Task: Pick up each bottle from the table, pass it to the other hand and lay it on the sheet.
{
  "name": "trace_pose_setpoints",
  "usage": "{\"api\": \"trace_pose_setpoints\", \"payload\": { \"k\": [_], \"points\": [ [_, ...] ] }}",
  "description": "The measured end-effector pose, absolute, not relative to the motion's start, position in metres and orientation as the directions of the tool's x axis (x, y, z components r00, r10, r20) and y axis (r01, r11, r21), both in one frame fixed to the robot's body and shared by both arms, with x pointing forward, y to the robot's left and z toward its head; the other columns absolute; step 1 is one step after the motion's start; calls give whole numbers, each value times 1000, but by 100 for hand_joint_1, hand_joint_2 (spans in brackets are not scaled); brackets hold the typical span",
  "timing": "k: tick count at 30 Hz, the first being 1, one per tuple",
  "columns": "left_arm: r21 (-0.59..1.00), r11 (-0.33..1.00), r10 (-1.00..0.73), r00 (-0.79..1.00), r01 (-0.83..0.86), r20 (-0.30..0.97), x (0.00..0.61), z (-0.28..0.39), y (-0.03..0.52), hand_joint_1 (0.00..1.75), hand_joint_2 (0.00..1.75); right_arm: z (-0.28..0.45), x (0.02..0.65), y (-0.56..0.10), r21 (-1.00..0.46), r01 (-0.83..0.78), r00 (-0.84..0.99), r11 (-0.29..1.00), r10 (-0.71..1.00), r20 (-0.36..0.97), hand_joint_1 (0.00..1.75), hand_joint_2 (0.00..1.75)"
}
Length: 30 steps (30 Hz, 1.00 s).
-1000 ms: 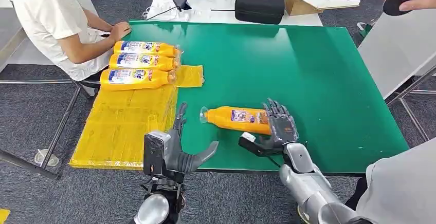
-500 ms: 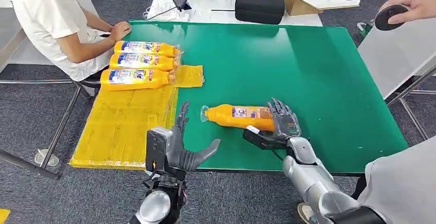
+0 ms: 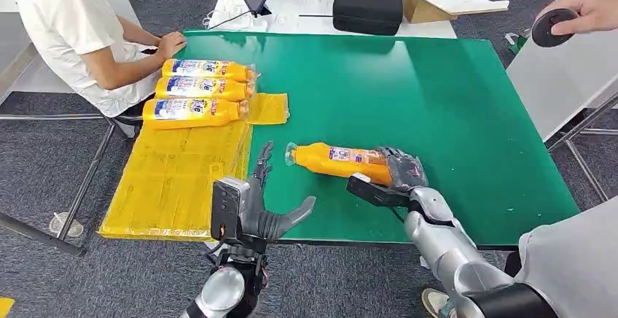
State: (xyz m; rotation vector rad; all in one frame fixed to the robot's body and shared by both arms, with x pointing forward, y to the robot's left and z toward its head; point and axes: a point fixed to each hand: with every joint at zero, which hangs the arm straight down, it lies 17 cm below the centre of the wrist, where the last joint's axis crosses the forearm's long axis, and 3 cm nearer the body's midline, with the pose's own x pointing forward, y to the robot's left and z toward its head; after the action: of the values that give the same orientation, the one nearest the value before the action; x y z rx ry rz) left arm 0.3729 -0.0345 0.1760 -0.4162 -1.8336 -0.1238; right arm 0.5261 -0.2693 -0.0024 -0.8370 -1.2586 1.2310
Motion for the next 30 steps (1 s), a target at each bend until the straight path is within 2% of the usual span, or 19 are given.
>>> {"api": "trace_pose_setpoints", "payload": {
  "k": [13, 17, 22, 25, 30],
  "points": [
    [-151, 936, 242, -270, 318, 932, 372, 179, -28, 0, 175, 0, 514, -259, -880, -168, -125, 444, 876, 466, 175, 175],
    [-319, 872, 399, -161, 371, 903, 359, 177, -28, 0, 175, 12, 505, -250, -788, -88, -133, 610, 776, 616, 175, 175],
    [-338, 872, 430, -225, 353, 874, 337, 182, -2, 0, 175, 26, 482, -250, -594, 39, -108, 804, 594, 797, 175, 175],
    [-372, 873, 436, -166, 315, 884, 334, 165, 11, 0, 175, 42, 468, -241, -494, 76, -142, 866, 499, 855, 175, 175],
    [-367, 895, 406, -122, 252, 906, 334, 143, 26, 0, 175, 71, 449, -219, -420, 85, -216, 903, 429, 877, 175, 175]
  ]
}}
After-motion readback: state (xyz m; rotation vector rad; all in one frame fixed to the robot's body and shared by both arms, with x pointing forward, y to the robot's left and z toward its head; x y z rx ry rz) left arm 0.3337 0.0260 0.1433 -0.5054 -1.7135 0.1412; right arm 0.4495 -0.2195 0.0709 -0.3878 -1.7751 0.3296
